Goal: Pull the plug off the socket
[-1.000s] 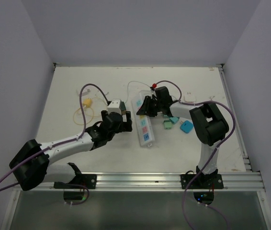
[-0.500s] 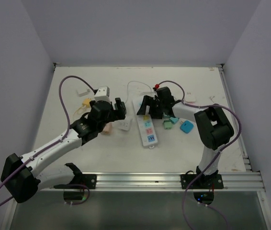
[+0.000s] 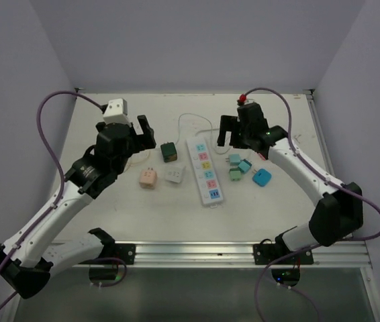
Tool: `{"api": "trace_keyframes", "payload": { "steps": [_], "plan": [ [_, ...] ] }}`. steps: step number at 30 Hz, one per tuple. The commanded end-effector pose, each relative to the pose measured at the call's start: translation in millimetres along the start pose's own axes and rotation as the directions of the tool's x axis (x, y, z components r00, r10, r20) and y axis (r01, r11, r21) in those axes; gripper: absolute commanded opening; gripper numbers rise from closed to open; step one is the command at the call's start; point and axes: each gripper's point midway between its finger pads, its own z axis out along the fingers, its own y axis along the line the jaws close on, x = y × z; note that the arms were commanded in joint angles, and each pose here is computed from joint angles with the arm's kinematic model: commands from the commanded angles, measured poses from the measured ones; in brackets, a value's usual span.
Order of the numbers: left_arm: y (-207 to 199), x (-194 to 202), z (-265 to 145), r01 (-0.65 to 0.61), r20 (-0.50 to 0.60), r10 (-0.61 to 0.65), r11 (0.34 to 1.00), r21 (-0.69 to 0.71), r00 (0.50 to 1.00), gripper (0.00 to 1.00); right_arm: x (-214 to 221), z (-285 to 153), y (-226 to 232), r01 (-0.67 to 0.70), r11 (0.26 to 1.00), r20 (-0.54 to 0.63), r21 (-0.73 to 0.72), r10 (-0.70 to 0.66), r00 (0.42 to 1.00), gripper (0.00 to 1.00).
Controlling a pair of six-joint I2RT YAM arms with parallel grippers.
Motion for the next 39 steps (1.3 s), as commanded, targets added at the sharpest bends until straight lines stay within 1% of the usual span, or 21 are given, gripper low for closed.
{"api": "trace_keyframes", "payload": {
  "steps": [1, 2, 3, 4, 5, 9, 10, 12, 14, 16, 17, 18, 19, 20, 21, 24, 28, 29, 31, 36, 39],
  "plan": [
    [20, -34, -24, -0.058, 0.056, 0.063, 0.995, -0.075, 0.996, 0.99, -47, -68, -33, 0.045, 0.985, 0.151, 0.169, -0.071, 0.986, 0.99],
    [22, -47, -34, -0.054, 0.075, 0.059, 0.996, -0.078, 0.995, 1.0, -56, -81, -44, 0.036, 0.973, 0.187, 0.23, -0.081, 0.979, 0.99],
    [25, -54, -38, -0.061, 0.089, 0.069, 0.994, -0.094, 0.994, 1.0, -66, -106, -48, 0.032, 0.969, 0.226, 0.247, -0.089, 0.97, 0.99],
    [27, -61, -44, -0.06, 0.103, 0.07, 0.993, -0.097, 0.992, 1.0, -72, -119, -54, 0.025, 0.962, 0.252, 0.272, -0.096, 0.963, 0.99],
    [29, -76, -55, -0.05, 0.134, 0.064, 0.993, -0.104, 0.989, 1.0, -82, -147, -60, 0.012, 0.955, 0.306, 0.295, -0.107, 0.946, 0.99],
    [39, -114, -86, -0.022, 0.224, 0.049, 0.992, -0.123, 0.973, 1.0, -99, -204, -70, -0.027, 0.949, 0.43, 0.315, -0.117, 0.895, 0.99],
    [42, -127, -97, -0.005, 0.258, 0.036, 0.993, -0.12, 0.966, 1.0, -102, -231, -73, -0.054, 0.954, 0.492, 0.295, -0.103, 0.864, 0.99],
    [50, -138, -109, 0.001, 0.294, 0.042, 0.989, -0.147, 0.955, 1.0, -105, -259, -81, -0.086, 0.953, 0.566, 0.291, -0.099, 0.819, 0.99],
    [62, -152, -125, 0.026, 0.342, 0.035, 0.984, -0.175, 0.939, 1.0, -107, -301, -86, -0.122, 0.963, 0.673, 0.241, -0.075, 0.735, 0.99],
    [71, -162, -137, 0.04, 0.374, 0.039, 0.979, -0.2, 0.927, 1.0, -102, -316, -93, -0.11, 0.963, 0.713, 0.246, -0.103, 0.694, 0.99],
    [76, -166, -145, 0.053, 0.394, 0.033, 0.977, -0.206, 0.919, 1.0, -101, -344, -97, -0.13, 0.97, 0.78, 0.204, -0.081, 0.621, 0.99],
    [82, -170, -151, 0.06, 0.41, 0.04, 0.972, -0.228, 0.911, 1.0, -95, -344, -102, -0.117, 0.967, 0.781, 0.227, -0.109, 0.614, 0.99],
    [85, -172, -155, 0.063, 0.423, 0.042, 0.971, -0.232, 0.905, 1.0, -92, -353, -105, -0.122, 0.968, 0.801, 0.22, -0.108, 0.589, 0.99],
    [89, -178, -164, 0.083, 0.455, 0.028, 0.971, -0.222, 0.89, 1.0, -88, -370, -111, -0.142, 0.97, 0.836, 0.199, -0.093, 0.54, 0.99],
    [93, -180, -169, 0.08, 0.466, 0.04, 0.969, -0.234, 0.884, 1.0, -83, -371, -114, -0.135, 0.969, 0.839, 0.209, -0.107, 0.534, 0.99],
    [105, -186, -186, 0.092, 0.513, 0.047, 0.966, -0.243, 0.857, 1.0, -72, -382, -121, -0.14, 0.971, 0.869, 0.196, -0.106, 0.483, 0.99],
    [118, -185, -198, 0.103, 0.546, 0.061, 0.959, -0.265, 0.836, 1.0, -60, -385, -128, -0.132, 0.971, 0.878, 0.201, -0.118, 0.463, 0.99],
    [120, -188, -201, 0.121, 0.569, 0.047, 0.96, -0.253, 0.821, 1.0, -58, -385, -129, -0.134, 0.97, 0.878, 0.203, -0.12, 0.463, 0.99],
    [128, -177, -202, 0.129, 0.582, 0.052, 0.956, -0.265, 0.811, 1.0, -53, -378, -131, -0.125, 0.968, 0.869, 0.219, -0.135, 0.476, 0.99],
    [143, -167, -209, 0.201, 0.633, 0.009, 0.945, -0.259, 0.774, 1.0, -44, -358, -136, -0.108, 0.959, 0.834, 0.262, -0.169, 0.525, 0.99],
    [152, -161, -211, 0.234, 0.644, -0.002, 0.933, -0.275, 0.765, 1.0, -45, -351, -133, -0.09, 0.96, 0.831, 0.264, -0.179, 0.526, 0.99]
  ]
}}
